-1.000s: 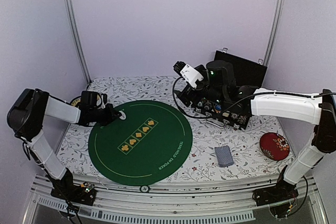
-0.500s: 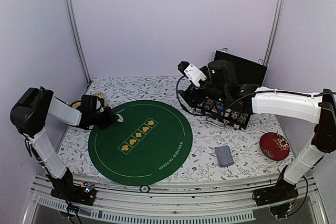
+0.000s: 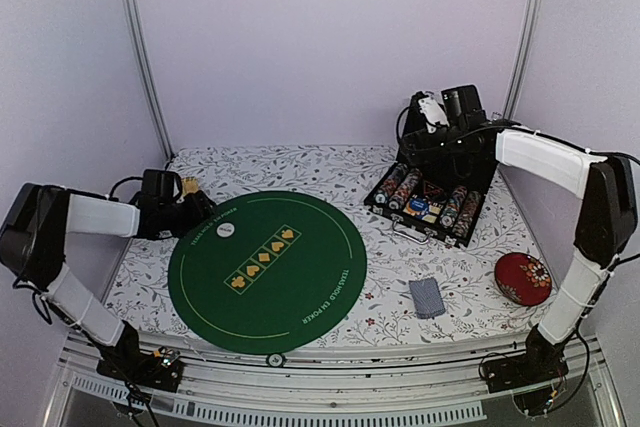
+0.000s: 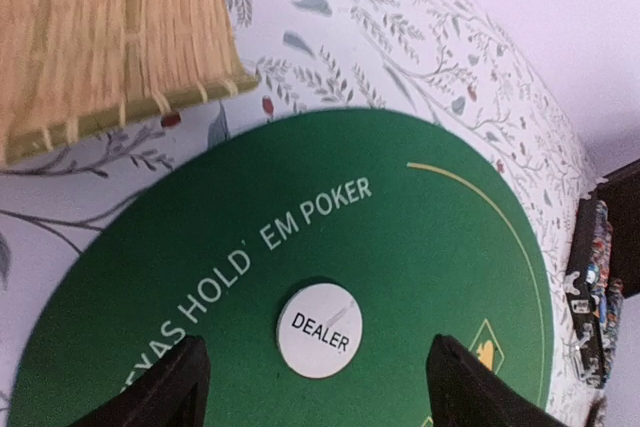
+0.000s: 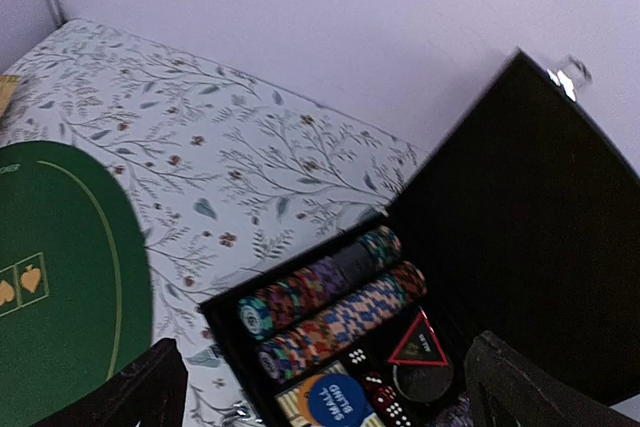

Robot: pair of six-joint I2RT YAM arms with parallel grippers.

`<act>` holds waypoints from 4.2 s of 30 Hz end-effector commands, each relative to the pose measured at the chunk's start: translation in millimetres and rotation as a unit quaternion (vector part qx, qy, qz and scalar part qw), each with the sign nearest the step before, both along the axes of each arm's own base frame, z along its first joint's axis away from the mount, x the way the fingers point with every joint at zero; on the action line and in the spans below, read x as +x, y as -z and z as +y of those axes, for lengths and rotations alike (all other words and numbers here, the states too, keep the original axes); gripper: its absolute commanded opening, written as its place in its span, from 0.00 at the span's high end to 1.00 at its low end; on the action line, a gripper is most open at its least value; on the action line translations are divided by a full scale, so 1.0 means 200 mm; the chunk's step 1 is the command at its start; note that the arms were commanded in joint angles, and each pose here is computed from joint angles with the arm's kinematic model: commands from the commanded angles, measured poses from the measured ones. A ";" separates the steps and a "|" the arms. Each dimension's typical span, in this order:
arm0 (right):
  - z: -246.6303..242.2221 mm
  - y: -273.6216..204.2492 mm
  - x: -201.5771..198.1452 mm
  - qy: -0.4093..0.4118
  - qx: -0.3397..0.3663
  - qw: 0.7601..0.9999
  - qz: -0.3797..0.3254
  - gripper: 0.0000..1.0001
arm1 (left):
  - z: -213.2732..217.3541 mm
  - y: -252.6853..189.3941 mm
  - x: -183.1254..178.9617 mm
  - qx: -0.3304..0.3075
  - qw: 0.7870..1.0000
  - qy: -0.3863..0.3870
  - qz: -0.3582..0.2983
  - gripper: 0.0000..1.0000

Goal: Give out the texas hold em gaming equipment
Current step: Place the dealer button in the dealer area, then pick up the small blind button from the chip case, then place the small blind button in the chip case, then pick up the small blind button from the chip case.

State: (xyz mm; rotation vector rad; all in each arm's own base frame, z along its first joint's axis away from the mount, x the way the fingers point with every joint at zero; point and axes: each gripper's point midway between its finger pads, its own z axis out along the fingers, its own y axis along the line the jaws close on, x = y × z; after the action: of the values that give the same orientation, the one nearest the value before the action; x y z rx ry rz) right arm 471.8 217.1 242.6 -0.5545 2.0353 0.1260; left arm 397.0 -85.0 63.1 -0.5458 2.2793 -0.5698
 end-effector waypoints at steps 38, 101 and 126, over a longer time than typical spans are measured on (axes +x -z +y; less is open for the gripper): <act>-0.19 1.10 0.04 0.038 -0.089 0.953 0.288 0.44 | -0.25 -0.58 0.03 0.143 0.978 0.070 -0.137 0.13; -0.29 1.00 0.04 0.066 -0.074 0.954 0.281 0.32 | -0.24 -0.61 0.02 0.156 0.974 0.073 -0.146 0.13; -0.33 0.96 0.09 0.066 -0.017 0.956 0.287 0.44 | -0.23 -0.59 0.02 0.160 0.974 0.075 -0.142 0.13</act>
State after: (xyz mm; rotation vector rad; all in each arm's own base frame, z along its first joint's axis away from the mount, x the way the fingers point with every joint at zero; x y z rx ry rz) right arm 486.4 152.0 44.6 -0.4462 2.6531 0.1820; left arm 402.0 -130.3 177.7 -0.1408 2.0931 -0.3296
